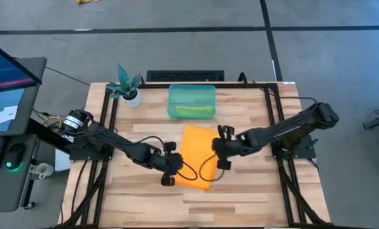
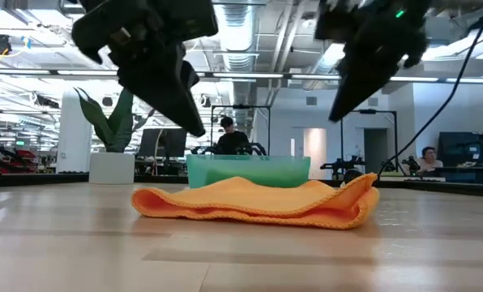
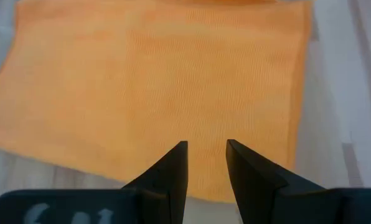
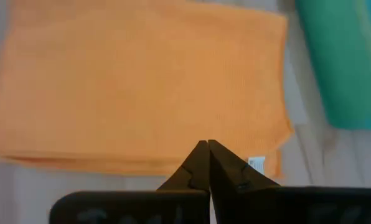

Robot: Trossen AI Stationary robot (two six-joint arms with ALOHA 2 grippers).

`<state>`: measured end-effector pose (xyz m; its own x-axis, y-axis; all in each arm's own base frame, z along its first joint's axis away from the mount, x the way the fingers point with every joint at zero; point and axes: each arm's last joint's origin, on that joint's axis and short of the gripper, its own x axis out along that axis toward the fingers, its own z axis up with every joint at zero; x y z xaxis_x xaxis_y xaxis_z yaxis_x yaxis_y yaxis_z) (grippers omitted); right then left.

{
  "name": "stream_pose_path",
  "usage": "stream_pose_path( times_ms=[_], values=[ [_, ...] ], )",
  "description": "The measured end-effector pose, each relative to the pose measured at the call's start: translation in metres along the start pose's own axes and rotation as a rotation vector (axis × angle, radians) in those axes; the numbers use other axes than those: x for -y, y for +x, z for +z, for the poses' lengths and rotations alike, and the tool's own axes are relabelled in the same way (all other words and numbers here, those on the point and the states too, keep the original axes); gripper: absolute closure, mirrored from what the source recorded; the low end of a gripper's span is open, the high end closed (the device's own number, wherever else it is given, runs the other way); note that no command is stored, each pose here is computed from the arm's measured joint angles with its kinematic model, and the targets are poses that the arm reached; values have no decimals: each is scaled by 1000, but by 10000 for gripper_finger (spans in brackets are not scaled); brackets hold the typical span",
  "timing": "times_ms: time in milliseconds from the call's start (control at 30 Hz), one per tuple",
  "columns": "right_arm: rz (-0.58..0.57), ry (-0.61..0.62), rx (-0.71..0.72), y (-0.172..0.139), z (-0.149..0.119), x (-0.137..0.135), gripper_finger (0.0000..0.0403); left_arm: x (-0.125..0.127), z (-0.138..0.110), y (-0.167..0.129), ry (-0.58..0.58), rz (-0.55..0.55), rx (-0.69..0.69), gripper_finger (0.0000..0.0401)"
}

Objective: Roll microfiber towels into tight, uniform cylinder then place into a basket
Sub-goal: Fold the orange towel

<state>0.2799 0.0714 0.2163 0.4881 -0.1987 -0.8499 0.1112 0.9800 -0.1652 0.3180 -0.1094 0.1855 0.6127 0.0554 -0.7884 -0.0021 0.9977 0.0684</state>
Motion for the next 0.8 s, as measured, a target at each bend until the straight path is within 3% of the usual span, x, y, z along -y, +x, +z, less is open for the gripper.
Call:
stream_pose_path(
  times_ms=[267,500,800],
  values=[
    [83,-17,88,-19,-11,-50,385,1,-15,-2,-56,46,-130,298],
    [161,-40,166,9,-12,-95,386,12,-24,-8,-113,88,-173,298],
    [172,7,197,48,-9,-109,388,24,-29,-12,-109,86,-164,298]
  ],
)
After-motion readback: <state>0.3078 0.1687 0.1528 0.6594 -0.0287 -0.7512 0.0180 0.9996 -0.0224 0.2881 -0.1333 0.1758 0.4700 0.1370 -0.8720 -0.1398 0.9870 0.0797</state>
